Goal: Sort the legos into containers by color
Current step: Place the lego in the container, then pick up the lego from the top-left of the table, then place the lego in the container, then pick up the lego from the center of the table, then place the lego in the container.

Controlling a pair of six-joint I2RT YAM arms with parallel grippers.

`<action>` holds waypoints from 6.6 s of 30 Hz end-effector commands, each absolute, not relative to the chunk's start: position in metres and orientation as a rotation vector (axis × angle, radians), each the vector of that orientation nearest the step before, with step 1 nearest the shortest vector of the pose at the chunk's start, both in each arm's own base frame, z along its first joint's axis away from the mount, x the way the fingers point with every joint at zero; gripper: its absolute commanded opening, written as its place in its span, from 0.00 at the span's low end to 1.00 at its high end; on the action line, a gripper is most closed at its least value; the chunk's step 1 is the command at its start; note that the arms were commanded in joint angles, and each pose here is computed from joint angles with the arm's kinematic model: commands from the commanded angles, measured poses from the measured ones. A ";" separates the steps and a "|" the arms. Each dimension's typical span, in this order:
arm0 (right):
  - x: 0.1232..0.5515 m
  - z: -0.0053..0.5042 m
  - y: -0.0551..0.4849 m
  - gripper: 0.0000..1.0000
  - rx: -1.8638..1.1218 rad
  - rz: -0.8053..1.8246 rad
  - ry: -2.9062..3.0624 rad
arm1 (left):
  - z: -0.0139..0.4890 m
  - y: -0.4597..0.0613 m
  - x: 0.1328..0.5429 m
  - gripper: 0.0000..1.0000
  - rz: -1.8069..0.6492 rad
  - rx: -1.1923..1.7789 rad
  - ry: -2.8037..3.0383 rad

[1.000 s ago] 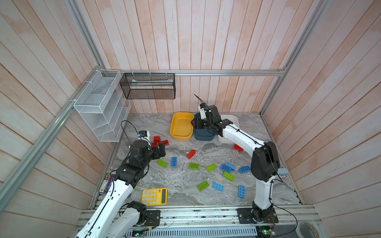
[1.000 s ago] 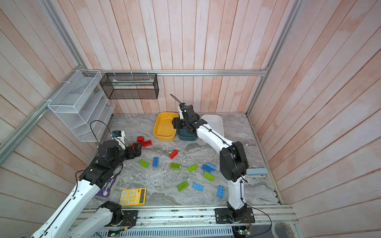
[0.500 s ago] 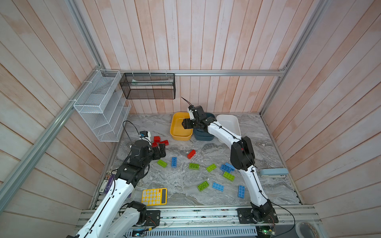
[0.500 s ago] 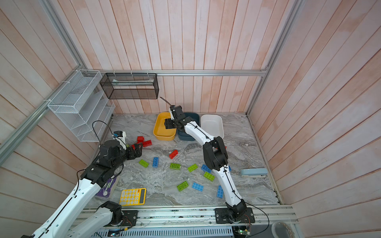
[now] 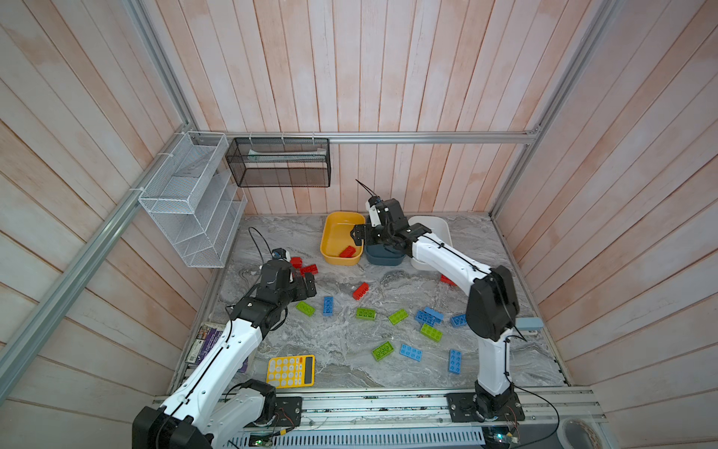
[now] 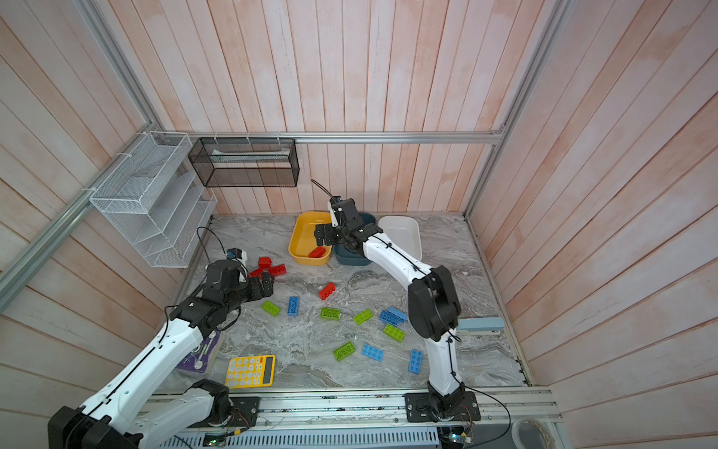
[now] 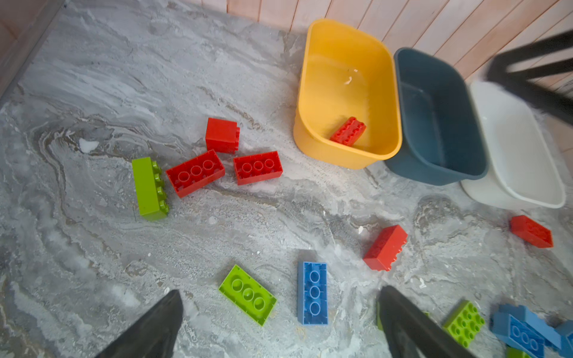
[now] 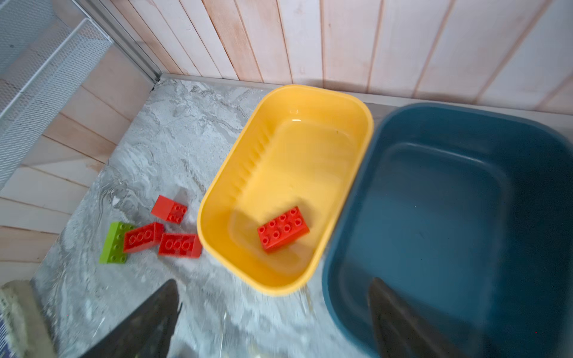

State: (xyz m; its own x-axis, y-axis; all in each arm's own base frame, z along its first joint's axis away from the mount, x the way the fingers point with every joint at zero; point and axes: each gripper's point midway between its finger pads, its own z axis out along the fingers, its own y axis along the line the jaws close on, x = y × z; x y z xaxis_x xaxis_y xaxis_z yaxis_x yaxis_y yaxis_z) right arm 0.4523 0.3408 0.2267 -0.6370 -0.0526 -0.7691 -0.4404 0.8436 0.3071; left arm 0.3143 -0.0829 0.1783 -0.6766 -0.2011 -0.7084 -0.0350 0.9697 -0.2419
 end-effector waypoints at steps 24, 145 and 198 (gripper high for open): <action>0.311 0.190 0.211 0.99 -0.098 0.661 1.945 | 0.072 -0.094 0.416 1.00 -0.043 -0.323 2.524; 0.342 0.025 0.354 0.90 -0.951 0.437 2.337 | 0.202 -0.098 0.292 0.98 -0.332 -0.038 2.244; 0.508 0.194 0.429 0.95 -0.548 0.589 2.109 | 0.198 -0.076 0.290 0.98 -0.295 -0.103 2.246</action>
